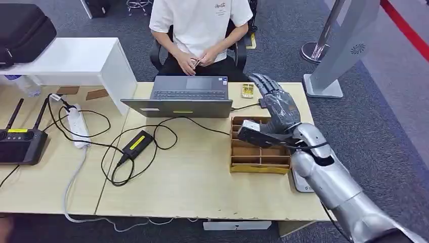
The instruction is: Pass the card to the sensor for recognition and then transmit it.
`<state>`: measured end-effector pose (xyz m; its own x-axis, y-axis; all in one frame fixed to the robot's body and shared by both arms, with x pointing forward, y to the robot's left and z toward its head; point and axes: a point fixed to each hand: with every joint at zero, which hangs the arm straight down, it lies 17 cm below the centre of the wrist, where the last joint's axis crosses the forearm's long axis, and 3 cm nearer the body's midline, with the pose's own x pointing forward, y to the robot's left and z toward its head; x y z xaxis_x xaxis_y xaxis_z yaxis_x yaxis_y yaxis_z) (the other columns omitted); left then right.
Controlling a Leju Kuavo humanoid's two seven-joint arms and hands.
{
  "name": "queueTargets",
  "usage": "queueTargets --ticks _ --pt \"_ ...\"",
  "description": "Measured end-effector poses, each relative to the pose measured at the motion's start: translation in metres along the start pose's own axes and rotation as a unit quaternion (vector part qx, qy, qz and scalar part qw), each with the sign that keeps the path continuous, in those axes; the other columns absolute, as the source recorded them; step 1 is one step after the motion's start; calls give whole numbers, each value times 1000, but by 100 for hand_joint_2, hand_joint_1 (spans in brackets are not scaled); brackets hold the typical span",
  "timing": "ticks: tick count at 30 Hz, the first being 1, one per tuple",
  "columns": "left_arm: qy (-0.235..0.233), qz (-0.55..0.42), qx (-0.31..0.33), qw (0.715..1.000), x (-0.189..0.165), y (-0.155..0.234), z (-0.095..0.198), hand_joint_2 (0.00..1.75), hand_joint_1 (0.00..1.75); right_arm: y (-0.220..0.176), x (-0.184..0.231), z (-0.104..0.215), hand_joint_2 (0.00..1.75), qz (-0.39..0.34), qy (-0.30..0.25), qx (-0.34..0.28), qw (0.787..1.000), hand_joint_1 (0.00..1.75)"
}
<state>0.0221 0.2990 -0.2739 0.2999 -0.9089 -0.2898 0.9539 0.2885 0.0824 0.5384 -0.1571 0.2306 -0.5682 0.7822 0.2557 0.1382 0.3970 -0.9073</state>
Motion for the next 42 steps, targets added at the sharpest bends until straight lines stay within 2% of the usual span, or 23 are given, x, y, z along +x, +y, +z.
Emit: queueTargets --ticks 16,24,34,42 --pt "9 22 -10 1000 -4 -4 0 175 0 -5 27 90 175 11 -30 -31 999 0" --pt "13 24 -11 1000 -4 -5 0 175 0 33 42 131 175 -5 -22 -6 1000 0" --pt "12 17 -9 1000 -2 -4 1 175 0 79 47 139 175 -5 15 10 1000 0" --pt "12 16 -9 1000 -1 -4 2 175 0 107 45 136 175 41 43 7 998 0"
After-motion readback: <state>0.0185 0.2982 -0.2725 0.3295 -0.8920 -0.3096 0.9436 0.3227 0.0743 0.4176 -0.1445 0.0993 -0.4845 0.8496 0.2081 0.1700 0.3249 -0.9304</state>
